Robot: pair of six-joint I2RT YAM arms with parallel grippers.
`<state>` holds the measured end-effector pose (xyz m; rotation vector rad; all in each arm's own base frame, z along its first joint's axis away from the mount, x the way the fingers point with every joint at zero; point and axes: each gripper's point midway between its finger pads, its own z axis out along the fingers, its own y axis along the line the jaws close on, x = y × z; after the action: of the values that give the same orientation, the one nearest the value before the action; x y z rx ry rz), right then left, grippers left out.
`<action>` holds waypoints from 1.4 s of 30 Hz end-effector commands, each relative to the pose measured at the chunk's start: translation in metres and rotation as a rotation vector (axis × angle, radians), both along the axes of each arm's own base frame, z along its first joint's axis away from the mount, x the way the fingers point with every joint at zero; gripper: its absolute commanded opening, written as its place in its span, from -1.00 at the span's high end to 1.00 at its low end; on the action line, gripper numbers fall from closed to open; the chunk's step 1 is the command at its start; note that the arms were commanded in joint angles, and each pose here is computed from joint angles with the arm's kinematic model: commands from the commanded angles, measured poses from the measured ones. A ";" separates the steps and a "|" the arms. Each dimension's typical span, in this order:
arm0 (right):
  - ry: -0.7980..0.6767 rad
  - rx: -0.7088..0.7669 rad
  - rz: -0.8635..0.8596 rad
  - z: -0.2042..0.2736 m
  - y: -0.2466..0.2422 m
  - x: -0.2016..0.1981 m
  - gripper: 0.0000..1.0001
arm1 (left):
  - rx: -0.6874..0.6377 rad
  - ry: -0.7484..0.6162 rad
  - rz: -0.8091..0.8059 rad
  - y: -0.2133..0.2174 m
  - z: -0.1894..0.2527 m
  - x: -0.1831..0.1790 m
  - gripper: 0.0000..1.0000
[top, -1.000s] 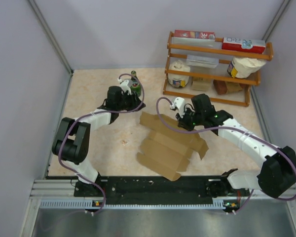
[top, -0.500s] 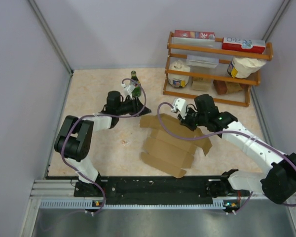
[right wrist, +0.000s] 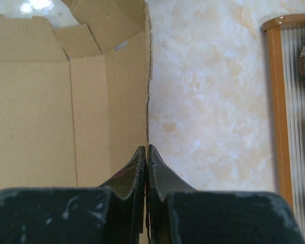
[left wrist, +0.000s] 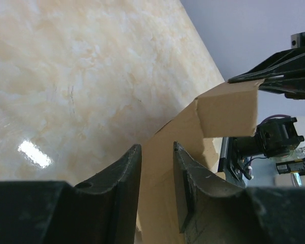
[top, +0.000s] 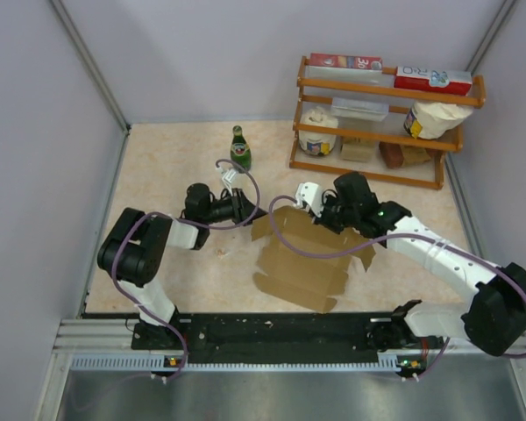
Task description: Fold the paper box
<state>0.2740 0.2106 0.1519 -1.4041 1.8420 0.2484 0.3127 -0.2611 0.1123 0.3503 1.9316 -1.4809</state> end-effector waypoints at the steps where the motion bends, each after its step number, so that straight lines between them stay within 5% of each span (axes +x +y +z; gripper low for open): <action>1: -0.116 -0.009 0.035 0.006 0.008 0.007 1.00 | -0.054 -0.105 -0.035 -0.004 0.015 -0.005 0.28; 15: -0.350 -0.040 0.022 0.015 0.003 0.018 1.00 | -0.016 -0.086 -0.070 -0.010 -0.006 -0.024 0.31; 25: -0.361 -0.039 0.028 0.010 0.002 0.015 1.00 | -0.066 -0.095 -0.087 -0.009 0.008 -0.034 0.29; 37: -0.340 -0.029 0.036 0.006 0.002 0.010 1.00 | -0.140 -0.164 -0.096 -0.015 0.065 -0.018 -0.33; 42: -0.332 -0.035 0.038 0.007 0.002 0.009 1.00 | -0.139 -0.138 0.003 -0.001 0.066 0.009 -0.40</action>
<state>0.2830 0.2057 0.1406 -1.4481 1.6066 -0.0112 0.2996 -0.2735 0.1550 0.4234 1.7807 -1.5811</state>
